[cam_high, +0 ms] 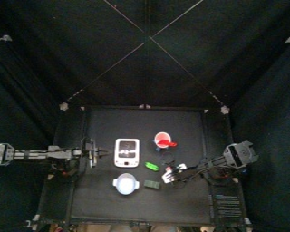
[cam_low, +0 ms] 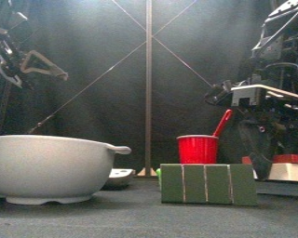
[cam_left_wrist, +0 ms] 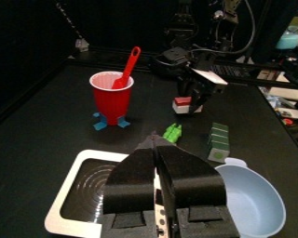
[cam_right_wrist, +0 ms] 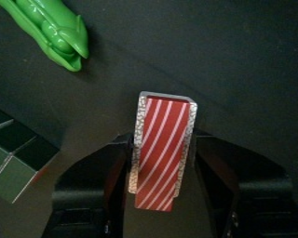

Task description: Place salmon sushi in bowl

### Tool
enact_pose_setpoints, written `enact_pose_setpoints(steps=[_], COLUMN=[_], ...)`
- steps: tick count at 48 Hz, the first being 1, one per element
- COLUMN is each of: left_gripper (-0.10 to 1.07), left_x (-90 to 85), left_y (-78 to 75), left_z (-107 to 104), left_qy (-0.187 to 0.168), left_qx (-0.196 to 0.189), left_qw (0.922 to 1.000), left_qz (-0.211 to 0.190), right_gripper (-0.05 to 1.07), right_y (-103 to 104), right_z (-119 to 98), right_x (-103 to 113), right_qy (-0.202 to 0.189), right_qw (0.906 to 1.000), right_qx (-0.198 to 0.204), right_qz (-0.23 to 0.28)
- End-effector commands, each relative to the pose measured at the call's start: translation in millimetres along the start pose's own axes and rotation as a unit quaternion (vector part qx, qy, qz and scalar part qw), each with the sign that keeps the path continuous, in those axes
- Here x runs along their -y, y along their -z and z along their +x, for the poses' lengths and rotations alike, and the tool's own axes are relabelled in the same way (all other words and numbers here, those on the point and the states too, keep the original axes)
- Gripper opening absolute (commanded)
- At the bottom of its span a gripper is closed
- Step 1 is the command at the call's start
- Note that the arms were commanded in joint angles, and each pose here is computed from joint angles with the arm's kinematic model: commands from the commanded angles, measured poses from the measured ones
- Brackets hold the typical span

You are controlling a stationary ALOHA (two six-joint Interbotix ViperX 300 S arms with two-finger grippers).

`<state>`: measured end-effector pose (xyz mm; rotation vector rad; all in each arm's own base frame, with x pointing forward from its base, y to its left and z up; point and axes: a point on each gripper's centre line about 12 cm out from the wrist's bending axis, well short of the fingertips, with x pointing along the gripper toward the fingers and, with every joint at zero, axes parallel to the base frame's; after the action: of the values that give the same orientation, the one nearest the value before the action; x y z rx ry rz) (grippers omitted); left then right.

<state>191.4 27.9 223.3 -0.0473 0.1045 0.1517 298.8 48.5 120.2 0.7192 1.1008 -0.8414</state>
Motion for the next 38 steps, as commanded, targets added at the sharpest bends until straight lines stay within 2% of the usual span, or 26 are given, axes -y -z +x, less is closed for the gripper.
enact_pose_setpoints(steps=[1,7,13,19,26,33,38], left_gripper=[0.32,0.32,0.32,0.32,0.32,0.32,0.32], left_x=[-0.5,-0.4,-0.5,-1.1,-1.3,-1.0,-1.0], left_y=[-5.7,-6.0,-5.7,-5.7,-6.0,-6.0,-6.0], left_z=[1,1,1,1,1,1,1], left_qy=[-0.002,-0.002,-0.002,-0.003,-0.004,-0.003,-0.003], left_qx=[0.010,0.011,0.010,0.010,0.011,0.011,0.011], left_qw=[0.9999,0.9999,0.9999,0.9999,0.9999,0.9999,0.9999], left_qz=[-0.001,-0.001,0.000,0.000,0.000,0.000,-0.001], right_gripper=[0.53,0.53,0.53,0.53,0.53,0.53,0.53], right_y=[-10,-23,-38,-50,-60,-66,-71], right_z=[-15,-24,-36,-48,-53,-55,-55], right_x=[-10,-23,-42,-65,-89,-116,-135], right_qy=[-0.029,-0.051,-0.092,-0.144,-0.191,-0.236,-0.252], right_qw=[0.9994,0.9966,0.9884,0.9732,0.9548,0.9298,0.9120], right_qx=[0.020,0.057,0.102,0.145,0.175,0.203,0.226], right_qz=[-0.004,-0.031,-0.065,-0.106,-0.146,-0.196,-0.231])
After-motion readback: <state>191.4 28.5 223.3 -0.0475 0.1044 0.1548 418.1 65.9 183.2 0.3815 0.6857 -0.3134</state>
